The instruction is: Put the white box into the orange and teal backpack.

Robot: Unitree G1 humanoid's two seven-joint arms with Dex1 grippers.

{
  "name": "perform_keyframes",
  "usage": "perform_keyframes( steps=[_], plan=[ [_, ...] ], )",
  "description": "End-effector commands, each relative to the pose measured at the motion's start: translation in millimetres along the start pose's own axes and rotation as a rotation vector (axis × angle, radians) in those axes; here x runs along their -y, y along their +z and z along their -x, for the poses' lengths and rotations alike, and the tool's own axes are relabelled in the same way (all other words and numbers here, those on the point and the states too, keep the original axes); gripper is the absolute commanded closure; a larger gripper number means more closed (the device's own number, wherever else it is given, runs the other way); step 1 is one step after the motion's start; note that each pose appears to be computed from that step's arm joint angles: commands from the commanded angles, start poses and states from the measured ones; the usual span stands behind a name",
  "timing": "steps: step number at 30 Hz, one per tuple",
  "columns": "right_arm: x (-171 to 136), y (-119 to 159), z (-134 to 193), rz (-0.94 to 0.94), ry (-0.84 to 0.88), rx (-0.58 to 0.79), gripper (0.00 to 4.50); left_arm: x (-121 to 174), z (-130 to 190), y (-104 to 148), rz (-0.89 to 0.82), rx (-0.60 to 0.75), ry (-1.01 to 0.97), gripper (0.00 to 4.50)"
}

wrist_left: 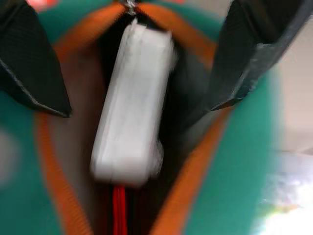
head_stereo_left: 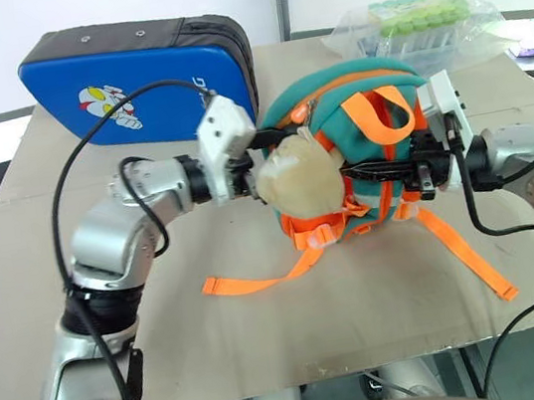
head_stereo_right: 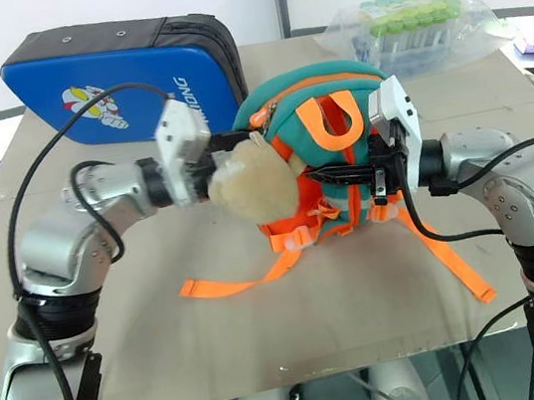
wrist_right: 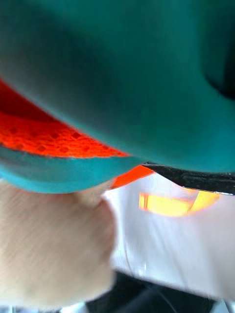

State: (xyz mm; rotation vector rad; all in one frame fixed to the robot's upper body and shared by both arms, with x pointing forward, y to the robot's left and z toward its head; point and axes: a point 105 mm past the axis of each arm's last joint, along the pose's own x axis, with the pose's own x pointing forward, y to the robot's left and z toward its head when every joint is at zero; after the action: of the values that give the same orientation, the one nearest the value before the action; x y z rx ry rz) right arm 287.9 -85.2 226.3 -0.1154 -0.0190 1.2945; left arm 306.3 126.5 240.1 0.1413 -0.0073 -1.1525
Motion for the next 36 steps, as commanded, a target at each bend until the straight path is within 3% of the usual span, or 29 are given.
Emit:
perform_keyframes(
  steps=[1, 5, 13, 20, 21, 22, 26, 27, 31, 33, 36],
  plan=[
    [7, 5, -1, 0.055, -0.045, 0.014, 4.5, 11, 53, 26, 0.183, 0.115, -0.053, 0.13],
    [8, 8, -5, 0.053, -0.04, 0.034, 4.5, 48, 70, 25, 0.404, 0.095, -0.216, 0.13],
    [-1, 12, -9, 0.055, 0.0, 0.03, 4.5, 49, 1, 11, 0.612, 0.178, -0.14, 0.13],
    [-2, 12, -7, 0.058, -0.013, 0.022, 4.5, 54, -27, 10, 0.671, 0.184, -0.166, 0.13],
    [-1, 12, -7, 0.058, -0.019, 0.024, 4.5, 55, -29, 12, 0.68, 0.193, -0.182, 0.62],
    [0, 13, -6, 0.058, -0.03, 0.027, 4.5, 54, -29, 12, 0.681, 0.193, -0.181, 0.84],
    [8, 15, -2, 0.05, -0.098, 0.046, 4.5, 48, -17, 18, 0.661, 0.219, -0.169, 2.78],
    [12, 16, -1, 0.047, -0.128, 0.059, 4.5, 46, -12, 20, 0.653, 0.232, -0.165, 3.1],
    [53, 25, 16, -0.019, -0.391, 0.15, 4.5, 20, 37, 41, 0.637, 0.393, -0.104, 3.75],
    [68, 26, 23, -0.066, -0.481, 0.173, 4.5, 9, 57, 37, 0.653, 0.419, -0.058, 4.0],
    [90, 35, 35, -0.114, -0.606, 0.236, 4.5, -12, 76, -35, 0.725, 0.209, 0.171, 4.02]
  ],
)
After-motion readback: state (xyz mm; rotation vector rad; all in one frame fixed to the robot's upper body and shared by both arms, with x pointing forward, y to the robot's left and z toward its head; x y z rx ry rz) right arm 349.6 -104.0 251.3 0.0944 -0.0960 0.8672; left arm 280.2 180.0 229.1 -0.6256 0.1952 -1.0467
